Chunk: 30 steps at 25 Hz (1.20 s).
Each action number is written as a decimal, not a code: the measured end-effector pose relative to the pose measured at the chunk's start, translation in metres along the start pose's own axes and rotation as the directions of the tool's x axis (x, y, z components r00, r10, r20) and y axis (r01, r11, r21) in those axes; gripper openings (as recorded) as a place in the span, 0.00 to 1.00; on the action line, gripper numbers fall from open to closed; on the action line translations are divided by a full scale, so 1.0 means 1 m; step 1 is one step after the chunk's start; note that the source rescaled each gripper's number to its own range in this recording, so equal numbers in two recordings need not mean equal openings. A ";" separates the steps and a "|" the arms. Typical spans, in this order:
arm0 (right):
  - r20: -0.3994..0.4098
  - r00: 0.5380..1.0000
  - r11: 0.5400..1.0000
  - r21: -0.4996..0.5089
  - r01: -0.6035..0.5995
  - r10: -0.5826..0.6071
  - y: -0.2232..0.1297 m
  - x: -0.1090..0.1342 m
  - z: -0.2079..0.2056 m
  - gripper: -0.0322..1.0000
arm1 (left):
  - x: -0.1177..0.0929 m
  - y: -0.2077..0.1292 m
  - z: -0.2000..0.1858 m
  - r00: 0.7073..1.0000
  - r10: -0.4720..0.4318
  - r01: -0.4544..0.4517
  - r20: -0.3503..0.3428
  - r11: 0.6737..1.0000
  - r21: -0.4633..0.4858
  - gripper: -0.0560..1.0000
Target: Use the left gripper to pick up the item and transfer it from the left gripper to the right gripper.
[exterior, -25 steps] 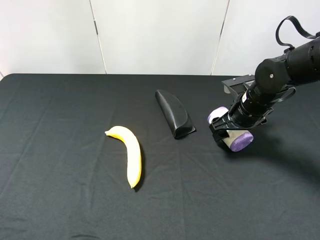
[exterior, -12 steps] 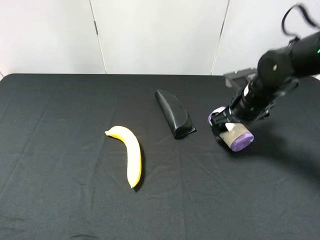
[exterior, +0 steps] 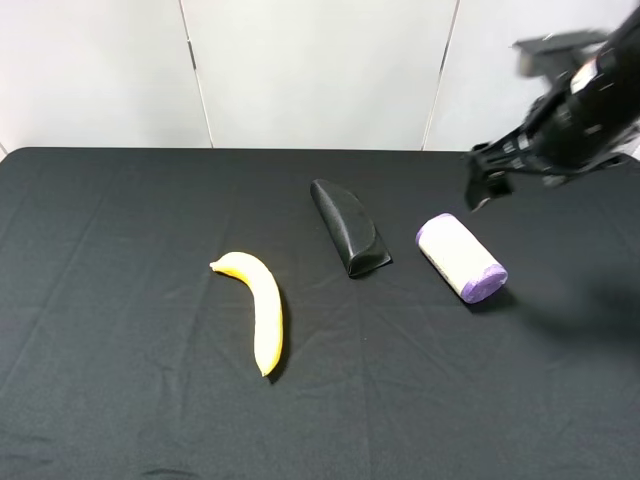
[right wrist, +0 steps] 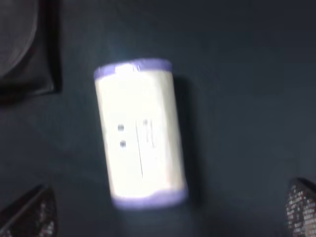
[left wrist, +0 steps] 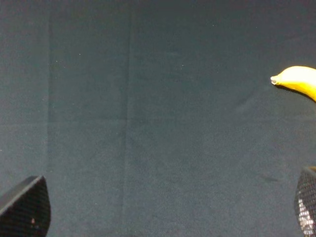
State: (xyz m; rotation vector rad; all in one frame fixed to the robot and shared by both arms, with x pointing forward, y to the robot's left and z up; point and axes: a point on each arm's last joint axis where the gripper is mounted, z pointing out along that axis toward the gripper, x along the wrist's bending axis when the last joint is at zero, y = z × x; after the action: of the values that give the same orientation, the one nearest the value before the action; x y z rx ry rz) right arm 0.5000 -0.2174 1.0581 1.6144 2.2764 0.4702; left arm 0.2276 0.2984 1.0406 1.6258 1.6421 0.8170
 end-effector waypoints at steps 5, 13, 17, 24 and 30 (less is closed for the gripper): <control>-0.021 0.999 0.998 -0.055 -0.029 0.028 -0.022 -0.001 -0.057 1.00 | 0.000 0.000 0.000 1.000 0.000 0.000 0.000 1.000 0.000 0.97; -0.083 0.995 0.992 -0.106 -0.072 0.064 -0.083 0.004 -0.100 1.00 | 0.000 0.000 0.000 1.000 0.000 0.000 0.000 1.000 0.000 0.97; -0.083 0.995 0.989 -0.130 -0.074 0.063 -0.114 0.005 -0.102 1.00 | 0.000 0.000 0.000 1.000 0.000 0.000 0.000 1.000 0.000 0.97; -0.085 0.995 0.958 -0.277 -0.079 0.058 -0.176 0.006 -0.113 1.00 | 0.000 0.000 0.000 1.000 0.000 0.000 0.000 1.000 0.000 0.97; -0.083 0.995 0.881 -0.465 -0.085 0.052 -0.217 0.007 -0.115 1.00 | 0.000 0.000 0.000 1.000 0.000 0.000 0.000 1.000 0.000 0.97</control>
State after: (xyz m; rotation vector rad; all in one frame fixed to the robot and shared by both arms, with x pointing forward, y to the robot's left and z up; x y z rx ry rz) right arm 0.2647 -0.2884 1.0663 1.4438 1.9460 1.0199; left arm 0.2276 0.2984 1.0406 1.6258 1.6421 0.8170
